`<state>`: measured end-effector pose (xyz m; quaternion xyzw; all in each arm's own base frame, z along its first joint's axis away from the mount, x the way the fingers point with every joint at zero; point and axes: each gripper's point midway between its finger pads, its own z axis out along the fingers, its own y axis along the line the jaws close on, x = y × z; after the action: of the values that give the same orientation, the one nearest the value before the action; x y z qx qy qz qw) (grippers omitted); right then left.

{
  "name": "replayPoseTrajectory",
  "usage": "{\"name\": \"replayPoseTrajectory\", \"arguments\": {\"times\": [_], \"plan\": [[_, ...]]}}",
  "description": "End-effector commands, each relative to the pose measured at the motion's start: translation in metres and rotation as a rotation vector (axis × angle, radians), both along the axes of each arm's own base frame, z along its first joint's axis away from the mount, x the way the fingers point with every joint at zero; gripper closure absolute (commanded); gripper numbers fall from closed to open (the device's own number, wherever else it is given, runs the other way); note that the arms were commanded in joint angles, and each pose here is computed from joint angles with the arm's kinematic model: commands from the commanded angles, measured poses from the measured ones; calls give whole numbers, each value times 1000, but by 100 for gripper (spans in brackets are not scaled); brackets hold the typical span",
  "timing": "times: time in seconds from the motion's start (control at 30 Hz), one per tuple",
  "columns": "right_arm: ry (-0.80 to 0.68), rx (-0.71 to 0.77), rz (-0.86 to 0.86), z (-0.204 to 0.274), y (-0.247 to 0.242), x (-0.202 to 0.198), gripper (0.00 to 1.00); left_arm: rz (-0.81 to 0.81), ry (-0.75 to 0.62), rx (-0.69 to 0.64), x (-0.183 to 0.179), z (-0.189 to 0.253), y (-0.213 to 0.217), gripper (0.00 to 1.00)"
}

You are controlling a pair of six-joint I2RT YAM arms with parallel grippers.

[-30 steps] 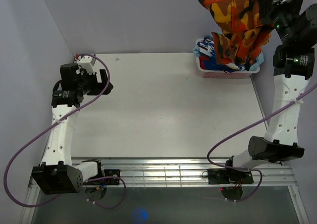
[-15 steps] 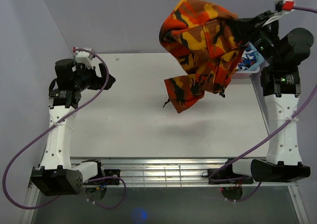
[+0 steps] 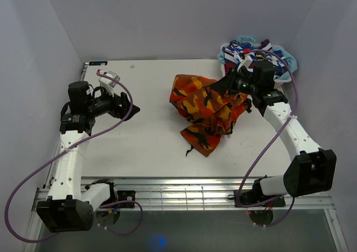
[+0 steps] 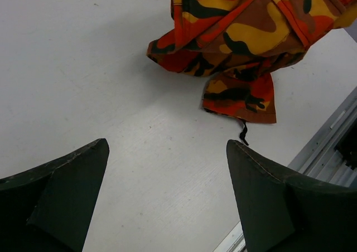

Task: Fold and stack the trousers
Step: Move the trousers to the center of the board, then flatten the trousers out

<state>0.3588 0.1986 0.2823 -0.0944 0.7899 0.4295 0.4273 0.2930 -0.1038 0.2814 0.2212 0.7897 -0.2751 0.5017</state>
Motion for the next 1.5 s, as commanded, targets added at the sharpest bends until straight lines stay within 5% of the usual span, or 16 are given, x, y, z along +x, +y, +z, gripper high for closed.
{"name": "replayPoseTrajectory", "arguments": {"times": [0.0,0.07,0.1,0.13,0.2,0.23,0.43,0.73,0.87,0.93,0.97,1.17,1.47], "plan": [[-159,92,88,63,43,-7,92,-152,-125,-26,-12,23,-19,3],[-98,98,129,47,64,-9,84,-175,-116,-17,-6,17,-22,4],[-86,104,142,37,72,-4,70,-188,-118,-10,-5,17,-24,4],[-68,106,144,27,76,-3,26,-199,-129,10,-3,15,-23,4],[-48,86,132,14,79,6,2,-235,-119,39,-1,9,-33,5],[-35,64,124,10,77,9,10,-262,-120,52,-2,7,-41,5],[-248,-152,27,53,19,46,10,-366,-167,234,-5,-19,-96,5],[-27,-280,-239,-7,-152,31,6,-580,-257,515,-2,-47,-235,6],[39,-226,-390,-19,-220,9,6,-689,-220,682,13,-102,-295,9],[63,-213,-418,-20,-235,-3,7,-706,-273,705,21,-97,-325,9],[78,-206,-477,-23,-257,-10,7,-743,-201,766,22,-136,-331,9],[137,-177,-578,-35,-310,-42,10,-746,-244,680,44,-145,-394,9],[169,-159,-581,-43,-325,-60,10,-739,-198,699,44,-215,-412,12]]}}
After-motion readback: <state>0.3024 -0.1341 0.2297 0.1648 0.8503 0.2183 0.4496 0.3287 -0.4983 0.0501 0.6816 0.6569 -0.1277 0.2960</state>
